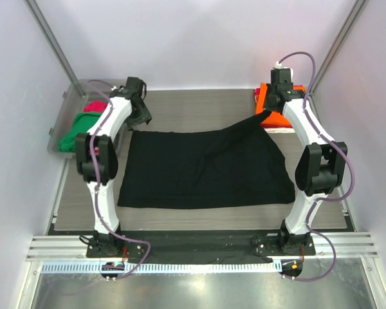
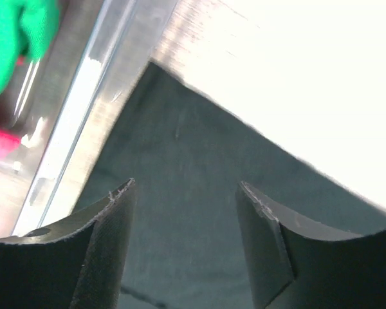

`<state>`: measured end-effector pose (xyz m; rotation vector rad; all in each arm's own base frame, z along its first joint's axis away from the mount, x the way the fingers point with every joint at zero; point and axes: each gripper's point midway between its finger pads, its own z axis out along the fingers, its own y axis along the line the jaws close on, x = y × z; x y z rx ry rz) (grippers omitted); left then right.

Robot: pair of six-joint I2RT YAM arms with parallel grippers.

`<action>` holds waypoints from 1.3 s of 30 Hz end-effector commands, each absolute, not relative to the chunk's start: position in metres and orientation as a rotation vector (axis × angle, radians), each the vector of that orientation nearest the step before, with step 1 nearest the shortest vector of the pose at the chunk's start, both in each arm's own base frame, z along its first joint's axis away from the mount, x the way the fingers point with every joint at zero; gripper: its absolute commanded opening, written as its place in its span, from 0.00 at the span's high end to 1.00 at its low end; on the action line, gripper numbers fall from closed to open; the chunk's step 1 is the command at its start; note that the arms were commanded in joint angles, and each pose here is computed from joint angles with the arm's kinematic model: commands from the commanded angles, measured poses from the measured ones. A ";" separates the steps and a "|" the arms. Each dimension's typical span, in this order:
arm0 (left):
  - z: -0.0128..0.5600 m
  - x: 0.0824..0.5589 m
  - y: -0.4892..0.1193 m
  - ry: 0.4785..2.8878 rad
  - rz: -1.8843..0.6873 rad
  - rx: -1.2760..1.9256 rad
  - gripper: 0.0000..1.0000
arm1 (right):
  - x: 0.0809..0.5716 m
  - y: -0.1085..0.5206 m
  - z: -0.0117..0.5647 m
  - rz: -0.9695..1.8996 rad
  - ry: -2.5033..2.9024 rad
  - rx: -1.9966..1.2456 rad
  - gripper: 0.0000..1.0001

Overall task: Fold and stack the t-shirts
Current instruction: Fold the tshirt

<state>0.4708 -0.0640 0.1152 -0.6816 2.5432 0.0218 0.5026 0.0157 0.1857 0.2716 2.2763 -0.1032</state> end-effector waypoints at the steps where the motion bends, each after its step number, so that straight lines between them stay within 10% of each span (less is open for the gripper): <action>1: 0.110 0.484 -0.051 2.536 0.210 -0.720 0.37 | 0.501 0.019 0.234 -0.041 2.162 0.279 0.99; 34: 0.014 0.522 -0.050 2.474 0.291 -0.975 0.42 | 0.496 0.041 0.216 0.106 2.189 0.251 0.99; 39: -0.004 0.514 -0.055 2.509 0.273 -1.001 0.60 | 0.495 0.042 0.215 0.109 2.189 0.251 0.99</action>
